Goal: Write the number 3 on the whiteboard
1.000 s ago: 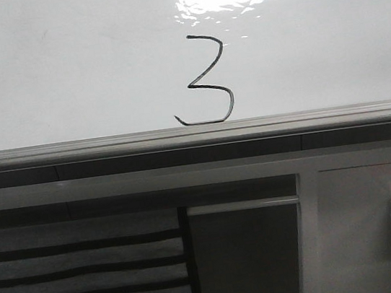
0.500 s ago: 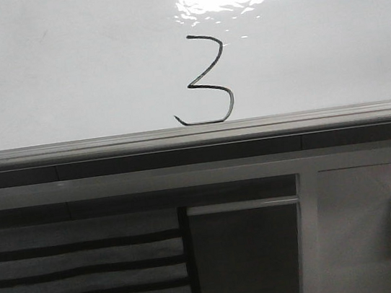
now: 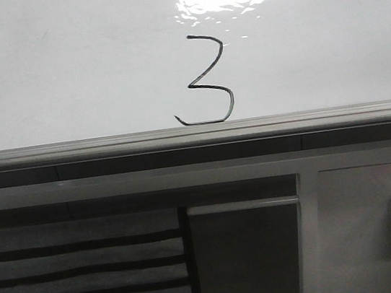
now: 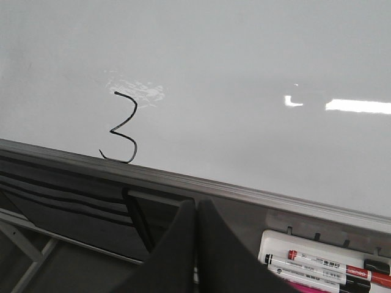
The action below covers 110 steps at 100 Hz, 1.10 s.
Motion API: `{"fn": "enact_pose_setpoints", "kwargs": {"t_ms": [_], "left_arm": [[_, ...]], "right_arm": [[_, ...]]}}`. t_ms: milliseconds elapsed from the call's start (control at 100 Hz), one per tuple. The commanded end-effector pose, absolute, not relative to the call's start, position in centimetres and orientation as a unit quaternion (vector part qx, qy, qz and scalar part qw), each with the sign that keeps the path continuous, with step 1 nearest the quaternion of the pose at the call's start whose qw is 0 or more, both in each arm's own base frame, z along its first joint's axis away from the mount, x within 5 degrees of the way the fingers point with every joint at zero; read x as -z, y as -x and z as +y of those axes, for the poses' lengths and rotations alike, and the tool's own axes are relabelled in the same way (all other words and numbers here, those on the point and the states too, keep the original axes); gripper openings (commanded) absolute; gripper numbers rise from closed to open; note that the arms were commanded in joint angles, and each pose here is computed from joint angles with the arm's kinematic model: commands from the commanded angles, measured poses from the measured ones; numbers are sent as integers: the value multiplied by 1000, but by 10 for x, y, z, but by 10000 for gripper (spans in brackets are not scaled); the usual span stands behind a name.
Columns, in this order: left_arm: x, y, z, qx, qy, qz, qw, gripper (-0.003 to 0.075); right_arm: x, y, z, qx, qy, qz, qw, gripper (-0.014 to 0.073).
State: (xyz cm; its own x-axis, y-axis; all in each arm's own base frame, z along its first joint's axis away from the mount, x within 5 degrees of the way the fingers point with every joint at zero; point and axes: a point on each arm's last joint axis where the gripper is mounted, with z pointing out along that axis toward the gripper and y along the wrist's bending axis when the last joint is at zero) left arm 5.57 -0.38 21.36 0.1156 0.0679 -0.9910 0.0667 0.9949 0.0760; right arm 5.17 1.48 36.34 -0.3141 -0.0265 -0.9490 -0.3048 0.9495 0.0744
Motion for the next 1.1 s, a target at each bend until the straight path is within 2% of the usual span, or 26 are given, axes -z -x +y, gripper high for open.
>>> {"fn": "enact_pose_setpoints", "kwargs": {"t_ms": [0, 330, 440, 550, 1090], "left_arm": [[-220, -52, 0, -12, -28, 632, 775, -18], [-218, -53, 0, 11, -2, 641, 767, -18], [-216, -53, -2, 8, -21, 647, 762, -18], [-215, -53, -3, 28, -10, 653, 757, -18], [-215, -53, -3, 29, -10, 653, 757, -18]], "right_arm": [[-378, -54, 15, -122, 102, 773, 614, -74], [-378, -54, 15, -122, 102, 773, 614, -74], [-378, -54, 15, -122, 102, 773, 614, -74], [-378, -54, 15, -122, 102, 773, 614, -74], [-378, -54, 15, -122, 102, 773, 614, -74]]}}
